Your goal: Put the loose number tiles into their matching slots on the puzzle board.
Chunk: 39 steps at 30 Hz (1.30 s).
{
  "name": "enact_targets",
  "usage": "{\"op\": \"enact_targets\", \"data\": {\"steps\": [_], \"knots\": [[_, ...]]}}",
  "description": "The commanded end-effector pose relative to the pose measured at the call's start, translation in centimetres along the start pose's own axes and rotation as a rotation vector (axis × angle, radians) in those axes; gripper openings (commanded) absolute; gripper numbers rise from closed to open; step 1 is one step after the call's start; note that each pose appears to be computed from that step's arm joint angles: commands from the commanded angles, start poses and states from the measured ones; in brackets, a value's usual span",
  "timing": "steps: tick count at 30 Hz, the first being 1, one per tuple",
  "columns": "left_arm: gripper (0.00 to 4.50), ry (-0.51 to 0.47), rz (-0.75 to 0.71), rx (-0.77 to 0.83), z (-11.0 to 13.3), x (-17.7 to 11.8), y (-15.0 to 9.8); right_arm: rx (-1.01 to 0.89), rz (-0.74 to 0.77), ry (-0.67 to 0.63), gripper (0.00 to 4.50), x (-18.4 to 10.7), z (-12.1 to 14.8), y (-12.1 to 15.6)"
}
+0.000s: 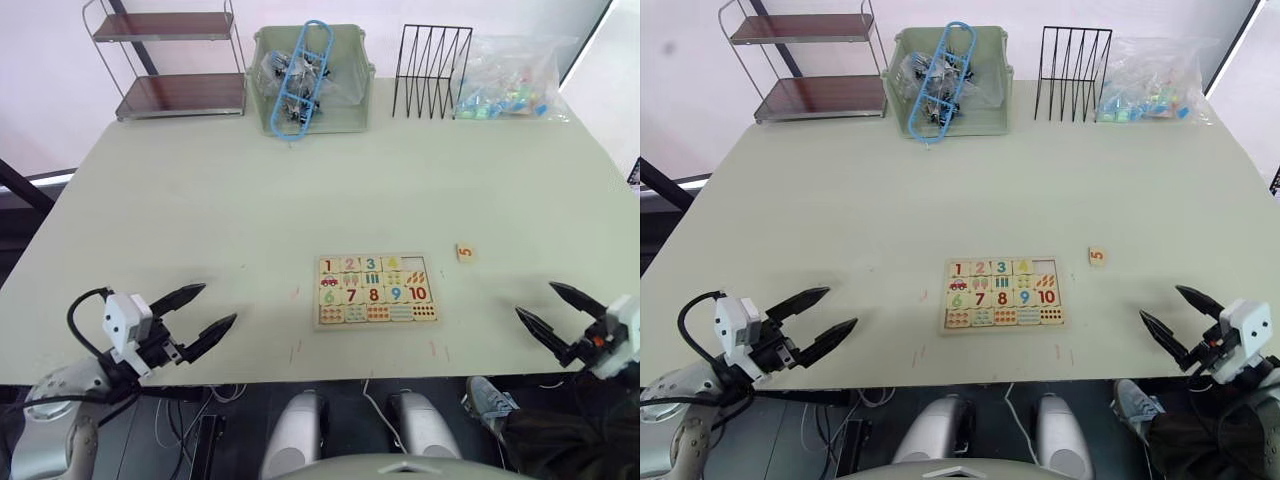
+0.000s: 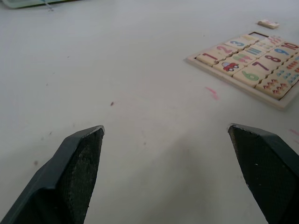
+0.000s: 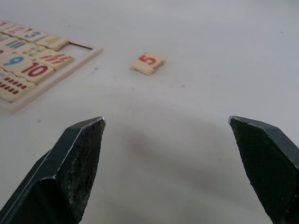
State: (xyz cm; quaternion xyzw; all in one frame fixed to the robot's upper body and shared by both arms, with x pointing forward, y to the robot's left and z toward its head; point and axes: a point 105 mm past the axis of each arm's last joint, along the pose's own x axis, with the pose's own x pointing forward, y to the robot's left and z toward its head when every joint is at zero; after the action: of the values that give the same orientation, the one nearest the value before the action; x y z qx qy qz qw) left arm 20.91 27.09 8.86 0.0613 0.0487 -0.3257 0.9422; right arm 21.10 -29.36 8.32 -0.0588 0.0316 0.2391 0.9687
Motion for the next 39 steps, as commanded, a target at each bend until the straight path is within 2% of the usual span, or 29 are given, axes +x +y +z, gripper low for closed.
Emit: {"op": "enact_targets", "data": {"steps": [1,22,39], "knots": [[4.5,-0.022,0.021,0.036,0.6,-0.8,0.1,-0.028,-0.025,-0.044,4.44,-0.9,0.8,-0.5],[4.5,-0.019,0.018,0.04,0.2,-1.1,-0.3,-0.023,0.009,-0.048,4.44,-0.2,-0.3,0.0],[4.5,-0.029,0.009,0.045,0.2,-0.7,-0.5,-0.035,0.039,-0.052,4.44,0.4,-0.2,0.0]]}}
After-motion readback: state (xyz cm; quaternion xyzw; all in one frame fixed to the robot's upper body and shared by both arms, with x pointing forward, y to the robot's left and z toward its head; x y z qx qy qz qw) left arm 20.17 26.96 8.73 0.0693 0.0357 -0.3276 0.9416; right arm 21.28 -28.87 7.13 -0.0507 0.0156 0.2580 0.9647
